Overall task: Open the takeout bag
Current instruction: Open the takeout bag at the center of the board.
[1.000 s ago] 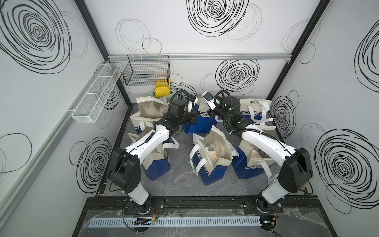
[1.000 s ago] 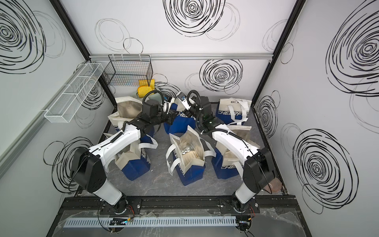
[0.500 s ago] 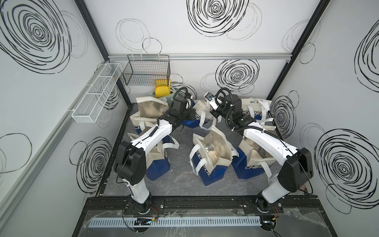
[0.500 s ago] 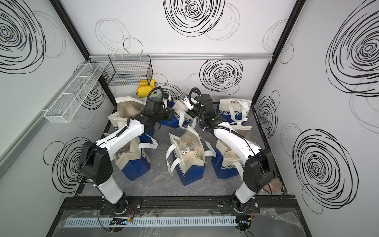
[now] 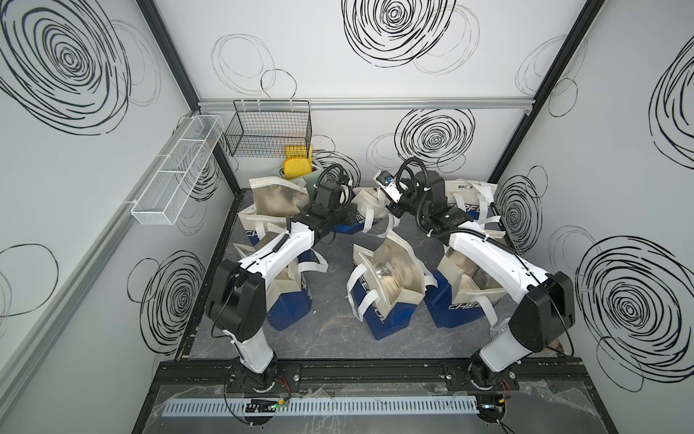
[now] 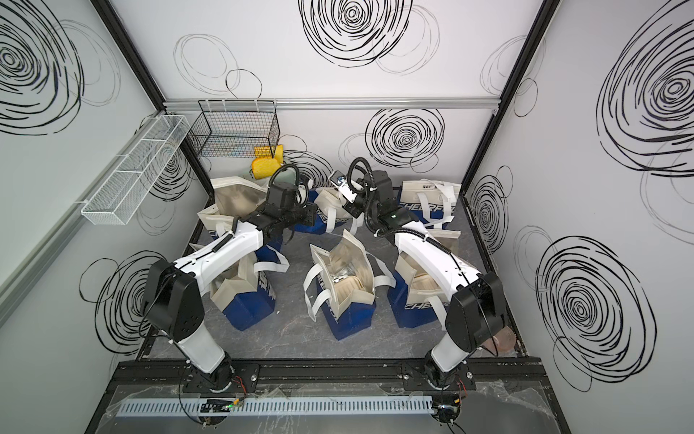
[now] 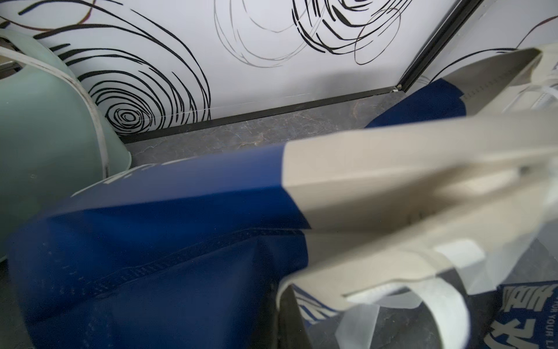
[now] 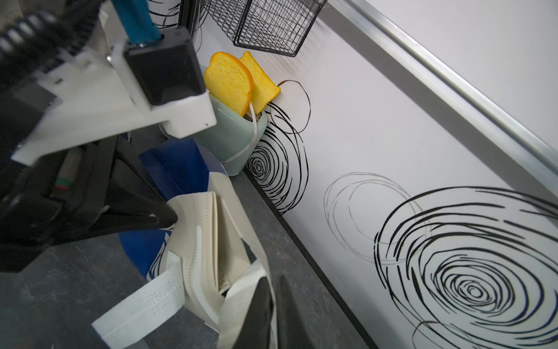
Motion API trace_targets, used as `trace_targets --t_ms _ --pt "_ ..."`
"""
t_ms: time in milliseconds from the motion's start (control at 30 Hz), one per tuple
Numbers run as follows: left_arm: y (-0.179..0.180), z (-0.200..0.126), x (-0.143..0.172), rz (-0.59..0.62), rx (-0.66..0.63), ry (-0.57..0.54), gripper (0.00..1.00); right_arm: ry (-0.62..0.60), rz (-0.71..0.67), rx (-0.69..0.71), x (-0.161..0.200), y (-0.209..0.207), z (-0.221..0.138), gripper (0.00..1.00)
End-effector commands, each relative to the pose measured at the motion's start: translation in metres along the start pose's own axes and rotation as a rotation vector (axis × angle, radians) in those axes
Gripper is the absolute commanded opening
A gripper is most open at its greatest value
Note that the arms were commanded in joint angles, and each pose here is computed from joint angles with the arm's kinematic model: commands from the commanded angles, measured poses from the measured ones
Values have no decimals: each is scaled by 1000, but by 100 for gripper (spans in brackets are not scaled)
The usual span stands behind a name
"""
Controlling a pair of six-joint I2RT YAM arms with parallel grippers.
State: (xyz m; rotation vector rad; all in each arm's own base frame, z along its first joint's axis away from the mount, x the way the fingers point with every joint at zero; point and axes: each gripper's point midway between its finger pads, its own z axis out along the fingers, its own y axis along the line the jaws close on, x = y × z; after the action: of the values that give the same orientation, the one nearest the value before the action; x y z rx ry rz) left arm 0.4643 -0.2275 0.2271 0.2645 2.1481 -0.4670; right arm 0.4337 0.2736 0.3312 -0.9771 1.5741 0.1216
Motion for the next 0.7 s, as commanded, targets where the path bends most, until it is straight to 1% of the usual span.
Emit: trace_targets --t_ms 0,67,200,400,667 --pt "9 -13 2 -84 7 34 0 -139 98 -22 -43 -11 -31 36" --pt "2 -21 -9 -97 33 4 0 -121 141 -66 -37 -1 -30 39" --pt "-8 -32 -24 -109 63 -33 0 -113 202 -99 -28 4 -29 38" --pt "-16 -42 -34 -92 87 -56 0 -134 214 -177 -21 15 -23 35" --pt "-27 -51 -41 -59 108 -72 0 -127 216 -220 -11 26 -1 35"
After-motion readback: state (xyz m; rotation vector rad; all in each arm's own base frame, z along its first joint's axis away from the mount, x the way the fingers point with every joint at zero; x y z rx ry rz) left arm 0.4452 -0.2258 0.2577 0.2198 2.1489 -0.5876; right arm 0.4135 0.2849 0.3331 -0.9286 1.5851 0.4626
